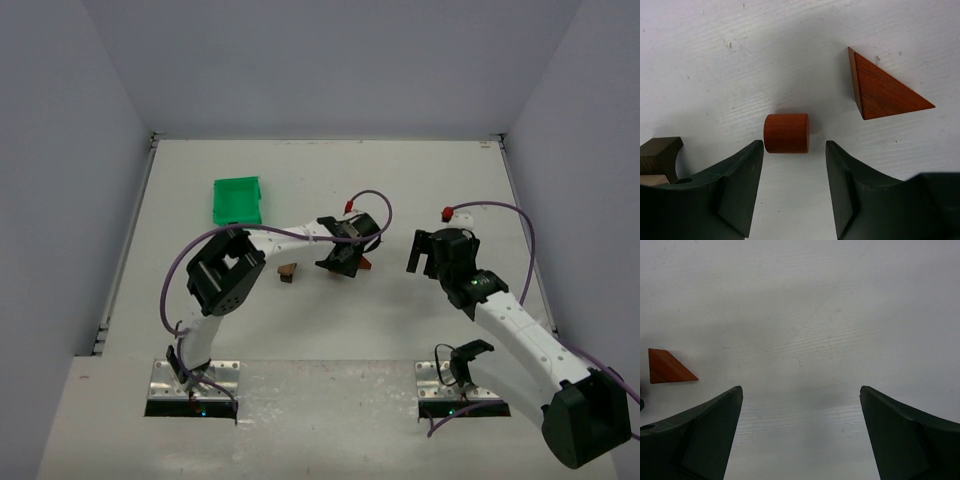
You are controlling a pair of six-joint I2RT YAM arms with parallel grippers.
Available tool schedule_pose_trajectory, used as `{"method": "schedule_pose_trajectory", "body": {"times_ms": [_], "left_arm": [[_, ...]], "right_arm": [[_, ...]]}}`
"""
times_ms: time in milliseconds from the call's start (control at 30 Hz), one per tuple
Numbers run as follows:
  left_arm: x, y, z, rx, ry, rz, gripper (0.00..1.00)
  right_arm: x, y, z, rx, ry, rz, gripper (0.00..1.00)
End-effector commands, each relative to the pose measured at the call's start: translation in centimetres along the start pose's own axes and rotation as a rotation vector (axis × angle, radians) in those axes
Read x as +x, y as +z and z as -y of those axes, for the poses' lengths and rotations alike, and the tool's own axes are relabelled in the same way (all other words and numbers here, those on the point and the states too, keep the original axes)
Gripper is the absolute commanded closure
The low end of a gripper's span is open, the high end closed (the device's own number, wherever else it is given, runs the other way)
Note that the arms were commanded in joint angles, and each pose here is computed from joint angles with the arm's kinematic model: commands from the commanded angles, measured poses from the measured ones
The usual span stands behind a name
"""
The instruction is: Build the wood block tower
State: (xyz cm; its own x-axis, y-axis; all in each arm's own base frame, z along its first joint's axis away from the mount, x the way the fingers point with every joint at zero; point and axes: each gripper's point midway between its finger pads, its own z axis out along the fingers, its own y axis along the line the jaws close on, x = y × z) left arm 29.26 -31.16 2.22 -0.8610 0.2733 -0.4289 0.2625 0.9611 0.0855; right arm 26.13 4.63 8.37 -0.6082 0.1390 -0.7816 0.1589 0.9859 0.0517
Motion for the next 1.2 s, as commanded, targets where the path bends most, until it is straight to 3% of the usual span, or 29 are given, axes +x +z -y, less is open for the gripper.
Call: {"method": "schedule_pose_trajectory", "body": {"times_ms": [0, 100, 167, 233, 300, 333, 467, 600, 700, 833, 1067, 1167], "left_arm": [[-1.3, 0.2, 0.5, -0.004, -0.015, 0.035, 0.52], [-1.4, 0.4, 0.4, -0.012, -0.024, 0.039, 0.55], [-1.4, 0.5, 0.6, -0.003, -0.028, 0.039, 0.63], [-1.5, 0.5, 0.7, 0.004, -0.032, 0.042, 0.66], [-1.7, 0.4, 0.8, 0.018, -0.038, 0.055, 0.78], [-1.8, 0.5, 0.8, 0.021, -0.040, 0.060, 0.78], [-2.9, -0.6, 1.8, 0.119, -0.036, 0.102, 0.98], [-3.3, -2.1, 2.4, 0.239, -0.032, 0.131, 1.00], [-5.5, -7.2, 4.6, 0.557, -0.057, 0.199, 1.00], [-7.4, -11.9, 3.3, 0.780, -0.110, 0.261, 1.00], [-3.0, -18.1, 3.9, 1.150, -0.029, 0.161, 1.00], [-1.9, -19.5, 3.6, 1.189, -0.009, 0.166, 1.00]], "right_arm": [[-2.2, -0.4, 0.1, 0.012, 0.020, 0.071, 0.01], [-2.2, -0.5, 0.2, 0.010, 0.022, 0.076, 0.01], [-2.2, -0.6, 0.2, 0.007, 0.025, 0.077, 0.01], [-2.2, -0.7, 0.1, 0.005, 0.026, 0.079, 0.01], [-2.2, -0.7, 0.1, 0.000, 0.026, 0.080, 0.01], [-2.2, -0.7, 0.1, 0.000, 0.026, 0.080, 0.01], [-2.2, -0.8, -0.2, -0.015, 0.024, 0.076, 0.01], [-2.4, -0.8, -0.7, -0.046, 0.009, 0.077, 0.01], [-2.5, -1.7, -4.2, -0.275, -0.081, 0.100, 0.01], [-3.1, -3.8, -7.3, -0.513, -0.227, 0.216, 0.01], [-2.3, -10.9, -12.3, -0.989, -0.559, 0.592, 0.01], [-0.5, -14.4, -13.8, -1.207, -0.693, 0.690, 0.01]]}}
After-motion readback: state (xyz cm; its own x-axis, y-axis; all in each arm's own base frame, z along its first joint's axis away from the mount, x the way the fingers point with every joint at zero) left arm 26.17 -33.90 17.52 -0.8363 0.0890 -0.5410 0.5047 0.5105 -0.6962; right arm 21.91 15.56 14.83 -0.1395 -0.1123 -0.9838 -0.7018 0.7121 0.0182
